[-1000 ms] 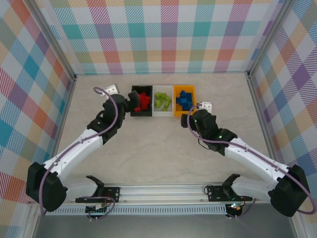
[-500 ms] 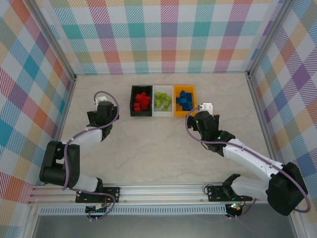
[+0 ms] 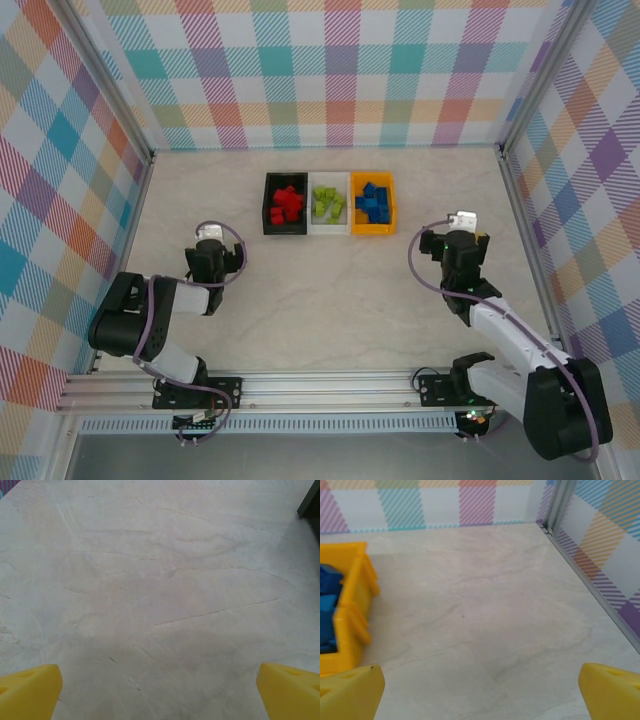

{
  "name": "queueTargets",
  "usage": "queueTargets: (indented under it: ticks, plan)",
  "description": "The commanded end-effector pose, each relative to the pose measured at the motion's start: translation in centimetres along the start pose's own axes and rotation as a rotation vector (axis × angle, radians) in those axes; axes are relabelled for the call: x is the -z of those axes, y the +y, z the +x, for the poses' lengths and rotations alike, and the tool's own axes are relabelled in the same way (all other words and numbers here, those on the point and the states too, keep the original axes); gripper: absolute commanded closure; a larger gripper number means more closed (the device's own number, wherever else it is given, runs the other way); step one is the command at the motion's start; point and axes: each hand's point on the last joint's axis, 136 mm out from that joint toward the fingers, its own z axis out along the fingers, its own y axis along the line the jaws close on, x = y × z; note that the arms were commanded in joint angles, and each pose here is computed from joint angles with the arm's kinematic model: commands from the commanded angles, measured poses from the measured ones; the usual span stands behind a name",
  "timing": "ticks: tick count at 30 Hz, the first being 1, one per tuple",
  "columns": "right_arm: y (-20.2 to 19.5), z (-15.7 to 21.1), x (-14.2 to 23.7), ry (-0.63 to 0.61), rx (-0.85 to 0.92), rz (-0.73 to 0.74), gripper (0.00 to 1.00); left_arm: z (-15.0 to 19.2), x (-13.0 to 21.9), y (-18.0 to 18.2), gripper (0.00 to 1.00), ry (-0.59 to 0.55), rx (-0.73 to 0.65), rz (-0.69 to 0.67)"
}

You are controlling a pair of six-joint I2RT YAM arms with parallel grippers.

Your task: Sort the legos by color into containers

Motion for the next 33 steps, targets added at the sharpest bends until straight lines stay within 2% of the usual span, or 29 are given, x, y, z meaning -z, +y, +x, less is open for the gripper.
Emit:
queueTargets:
  ticks: [1, 3, 7, 12, 14, 16, 33]
  plan:
    - [0.6, -0.4, -1.4, -0.061, 0.023, -0.061, 0.00, -2.9, -0.4, 0.2, 0.00, -0.086, 0.053, 0.009]
    - [0.3, 0.1, -2.4, -0.068, 0.007, -0.077, 0.00, -3.0, -0.4, 1.1, 0.00, -0.093, 0.077, -0.032]
    - [-0.4, 1.0, -4.5, -0.078, -0.051, -0.105, 0.00, -3.0, -0.4, 1.1, 0.00, -0.098, 0.077, -0.030]
    - [0.7, 2.4, -6.3, -0.088, -0.060, -0.161, 0.00, -3.0, -0.4, 1.1, 0.00, -0.097, 0.076, -0.030]
    - [1.4, 3.1, -6.9, -0.052, -0.040, -0.192, 0.00, -3.0, -0.4, 1.0, 0.00, -0.097, 0.076, -0.029]
    - [1.0, 3.7, -7.7, -0.033, -0.052, -0.160, 0.00, -3.0, -0.4, 1.1, 0.00, -0.097, 0.077, -0.030]
    - [0.7, 3.7, -7.7, -0.025, -0.063, -0.156, 0.00, -3.1, -0.4, 1.0, 0.00, -0.098, 0.077, -0.030]
